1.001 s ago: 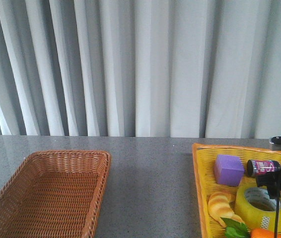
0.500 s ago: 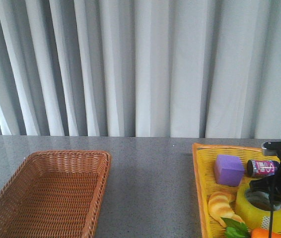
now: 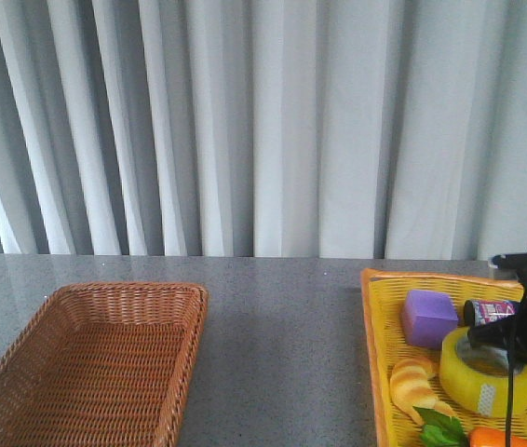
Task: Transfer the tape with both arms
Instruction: 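Grasp the tape roll with the right gripper and lift it, then set the tape roll on the table between baskets, release, raise right gripper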
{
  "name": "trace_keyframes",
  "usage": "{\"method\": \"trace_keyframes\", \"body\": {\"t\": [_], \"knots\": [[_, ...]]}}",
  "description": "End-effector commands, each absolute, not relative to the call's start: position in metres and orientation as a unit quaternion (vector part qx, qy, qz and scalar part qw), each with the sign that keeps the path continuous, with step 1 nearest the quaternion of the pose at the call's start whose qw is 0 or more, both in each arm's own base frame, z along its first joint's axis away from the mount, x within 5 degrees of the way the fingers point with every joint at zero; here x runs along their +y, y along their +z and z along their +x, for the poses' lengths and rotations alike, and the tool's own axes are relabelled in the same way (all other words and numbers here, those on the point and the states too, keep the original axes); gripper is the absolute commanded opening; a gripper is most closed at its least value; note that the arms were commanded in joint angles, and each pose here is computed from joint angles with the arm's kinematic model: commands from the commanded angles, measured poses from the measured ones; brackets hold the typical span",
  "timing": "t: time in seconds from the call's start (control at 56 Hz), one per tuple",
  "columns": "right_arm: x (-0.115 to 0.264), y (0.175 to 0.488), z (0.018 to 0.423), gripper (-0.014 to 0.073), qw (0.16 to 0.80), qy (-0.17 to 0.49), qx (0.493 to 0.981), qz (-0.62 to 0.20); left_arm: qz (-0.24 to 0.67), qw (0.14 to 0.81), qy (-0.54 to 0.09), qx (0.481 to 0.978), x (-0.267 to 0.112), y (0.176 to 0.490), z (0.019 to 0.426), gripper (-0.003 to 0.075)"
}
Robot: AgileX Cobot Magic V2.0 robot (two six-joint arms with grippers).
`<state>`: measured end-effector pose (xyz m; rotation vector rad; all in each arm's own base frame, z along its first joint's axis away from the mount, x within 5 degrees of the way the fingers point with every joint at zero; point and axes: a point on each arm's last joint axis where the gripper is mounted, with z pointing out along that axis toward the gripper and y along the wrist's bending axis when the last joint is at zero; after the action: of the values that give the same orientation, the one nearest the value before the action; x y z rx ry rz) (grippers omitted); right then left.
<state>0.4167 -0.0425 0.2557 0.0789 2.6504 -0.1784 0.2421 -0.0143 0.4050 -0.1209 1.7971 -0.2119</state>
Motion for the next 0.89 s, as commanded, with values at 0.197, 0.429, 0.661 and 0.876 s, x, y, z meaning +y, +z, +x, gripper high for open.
{"method": "trace_keyframes", "body": {"t": [0.197,0.429,0.661,0.876], "knots": [[0.007,0.38,0.421,-0.0008,0.386,0.007,0.919,-0.078,-0.056,0.662,-0.103,0.74,-0.015,0.427,0.238,0.0523],[0.09,0.423,0.411,-0.0007,0.441,0.062,0.872,-0.203,-0.056,0.662,-0.103,0.74,-0.015,0.427,0.238,0.0523],[0.154,0.377,0.421,-0.0005,0.383,0.074,0.882,-0.265,-0.056,0.661,-0.103,0.741,-0.015,0.426,0.238,0.0523],[0.182,0.321,0.435,0.0006,0.312,0.057,0.901,-0.294,-0.055,0.653,-0.103,0.749,-0.015,0.424,0.238,0.0523]]}}
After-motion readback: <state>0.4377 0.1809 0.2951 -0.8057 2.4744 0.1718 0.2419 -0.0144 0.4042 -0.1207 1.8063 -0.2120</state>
